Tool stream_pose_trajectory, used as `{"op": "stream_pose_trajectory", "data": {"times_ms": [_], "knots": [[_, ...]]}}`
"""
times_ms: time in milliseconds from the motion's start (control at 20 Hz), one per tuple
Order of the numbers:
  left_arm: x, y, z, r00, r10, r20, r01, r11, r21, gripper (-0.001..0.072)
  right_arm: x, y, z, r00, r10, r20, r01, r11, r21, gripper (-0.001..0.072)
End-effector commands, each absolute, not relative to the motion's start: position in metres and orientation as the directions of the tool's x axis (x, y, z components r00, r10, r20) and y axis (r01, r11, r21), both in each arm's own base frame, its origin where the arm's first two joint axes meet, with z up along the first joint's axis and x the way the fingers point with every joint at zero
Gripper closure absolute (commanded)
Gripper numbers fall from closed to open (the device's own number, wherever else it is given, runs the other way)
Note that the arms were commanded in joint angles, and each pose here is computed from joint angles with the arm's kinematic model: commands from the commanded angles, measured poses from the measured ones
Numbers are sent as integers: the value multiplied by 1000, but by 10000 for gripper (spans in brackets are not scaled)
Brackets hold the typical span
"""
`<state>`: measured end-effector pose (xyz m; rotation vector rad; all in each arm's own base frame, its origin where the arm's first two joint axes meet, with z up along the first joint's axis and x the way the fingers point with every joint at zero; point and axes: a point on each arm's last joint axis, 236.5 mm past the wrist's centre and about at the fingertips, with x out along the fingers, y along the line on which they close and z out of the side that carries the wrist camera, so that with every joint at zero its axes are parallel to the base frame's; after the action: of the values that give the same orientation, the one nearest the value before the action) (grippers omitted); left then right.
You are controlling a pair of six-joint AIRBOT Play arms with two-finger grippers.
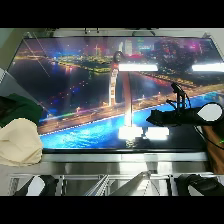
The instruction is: Fold the shirts.
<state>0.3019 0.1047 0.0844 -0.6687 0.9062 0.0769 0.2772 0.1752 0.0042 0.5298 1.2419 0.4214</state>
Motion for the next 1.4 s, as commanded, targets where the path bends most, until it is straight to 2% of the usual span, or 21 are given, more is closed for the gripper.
{"op": "stream_pose_trajectory", "data": {"times_ms": [0,150,350,500,550,600,650,700,800,850,950,1000,1050,1100,1150,1200,1350], "knots": [[299,207,53,580,-96,-809,-534,706,-466,0,277,175,4,274,572,-773,-17,807,591,688],[305,252,5,514,-147,-845,-600,643,-476,1,277,175,4,274,572,-773,-17,807,591,688],[320,279,-44,447,-216,-868,-621,624,-475,1,277,175,4,274,572,-773,-17,807,591,688],[337,273,-66,406,-288,-868,-597,635,-490,4,277,175,4,274,572,-773,-16,807,591,688],[341,265,-74,382,-325,-865,-588,637,-499,83,277,175,4,274,572,-773,-16,806,591,688],[343,258,-80,360,-359,-861,-581,636,-508,261,277,175,4,274,572,-773,-16,807,591,688],[345,247,-86,332,-403,-853,-570,635,-521,514,277,175,4,275,572,-773,-16,807,591,688],[349,235,-87,309,-443,-842,-552,637,-538,707,278,175,4,278,572,-772,-16,806,591,688],[377,213,-64,354,-487,-798,-488,632,-602,708,277,178,6,275,583,-765,-11,797,603,688],[403,196,-33,430,-518,-740,-413,615,-671,708,277,181,9,274,598,-754,-4,784,620,688],[458,144,71,591,-627,-508,-137,543,-829,705,276,190,16,272,636,-722,15,748,664,688],[473,104,145,623,-713,-321,86,471,-878,684,277,193,18,273,645,-714,18,738,674,688],[472,62,215,591,-794,-143,290,375,-881,685,277,194,19,274,650,-708,22,732,681,688],[459,18,281,512,-859,13,482,275,-832,684,277,194,19,274,650,-709,21,733,680,688],[441,-18,326,429,-898,92,604,210,-769,683,277,194,19,274,650,-709,4,736,677,688],[424,-55,356,356,-928,113,684,176,-707,682,278,193,20,276,649,-708,-22,741,671,688],[383,-140,389,180,-979,97,777,81,-625,681,279,186,19,280,644,-712,-17,745,667,687]]}}
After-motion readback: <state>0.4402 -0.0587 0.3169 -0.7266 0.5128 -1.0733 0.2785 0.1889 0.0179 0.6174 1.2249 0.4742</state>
